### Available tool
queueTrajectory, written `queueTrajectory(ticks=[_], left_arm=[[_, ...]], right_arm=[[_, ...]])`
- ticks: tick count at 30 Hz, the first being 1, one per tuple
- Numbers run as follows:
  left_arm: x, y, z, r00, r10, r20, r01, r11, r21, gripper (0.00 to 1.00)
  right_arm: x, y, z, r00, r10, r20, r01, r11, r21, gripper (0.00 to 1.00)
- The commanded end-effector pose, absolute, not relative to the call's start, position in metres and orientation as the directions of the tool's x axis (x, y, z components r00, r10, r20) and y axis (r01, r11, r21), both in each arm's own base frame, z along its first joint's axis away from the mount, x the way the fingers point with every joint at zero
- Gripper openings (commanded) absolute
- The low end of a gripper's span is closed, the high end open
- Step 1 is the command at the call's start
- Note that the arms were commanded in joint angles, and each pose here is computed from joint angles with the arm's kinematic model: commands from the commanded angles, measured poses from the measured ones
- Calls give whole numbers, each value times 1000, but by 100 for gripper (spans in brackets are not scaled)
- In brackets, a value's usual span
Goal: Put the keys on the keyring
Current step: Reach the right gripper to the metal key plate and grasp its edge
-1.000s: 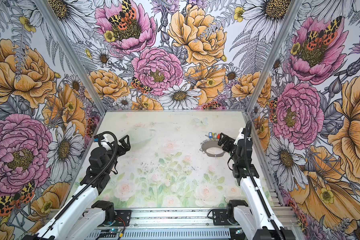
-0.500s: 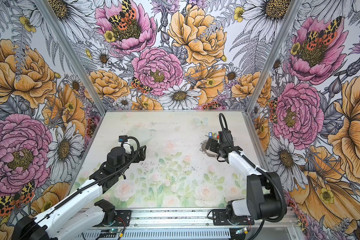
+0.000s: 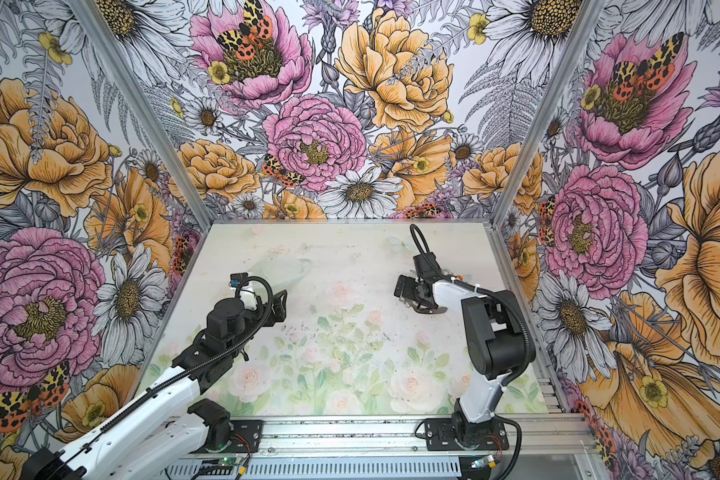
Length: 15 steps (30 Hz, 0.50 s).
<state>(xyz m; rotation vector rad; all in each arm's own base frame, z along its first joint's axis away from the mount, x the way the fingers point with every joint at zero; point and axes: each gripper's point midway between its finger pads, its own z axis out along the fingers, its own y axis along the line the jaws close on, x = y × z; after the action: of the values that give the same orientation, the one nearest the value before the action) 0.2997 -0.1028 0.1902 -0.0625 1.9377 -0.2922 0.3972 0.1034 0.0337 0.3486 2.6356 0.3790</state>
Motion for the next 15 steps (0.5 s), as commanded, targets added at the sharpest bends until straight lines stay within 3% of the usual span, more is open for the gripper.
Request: queueTrajectory(ticks=[1, 8, 15], left_arm=[[301, -100, 185, -374, -160, -913, 81, 976, -204, 99], [301, -95, 186, -362, -162, -918, 58, 979, -196, 99], [296, -80, 193, -315, -187, -931, 2, 980, -197, 99]], right_arm=[[392, 116, 22, -886, 302, -352, 184, 925, 332, 99], [358, 176, 16, -934, 203, -293, 82, 922, 379, 100], [316, 274, 23, -964, 15, -265, -105, 896, 432, 99]])
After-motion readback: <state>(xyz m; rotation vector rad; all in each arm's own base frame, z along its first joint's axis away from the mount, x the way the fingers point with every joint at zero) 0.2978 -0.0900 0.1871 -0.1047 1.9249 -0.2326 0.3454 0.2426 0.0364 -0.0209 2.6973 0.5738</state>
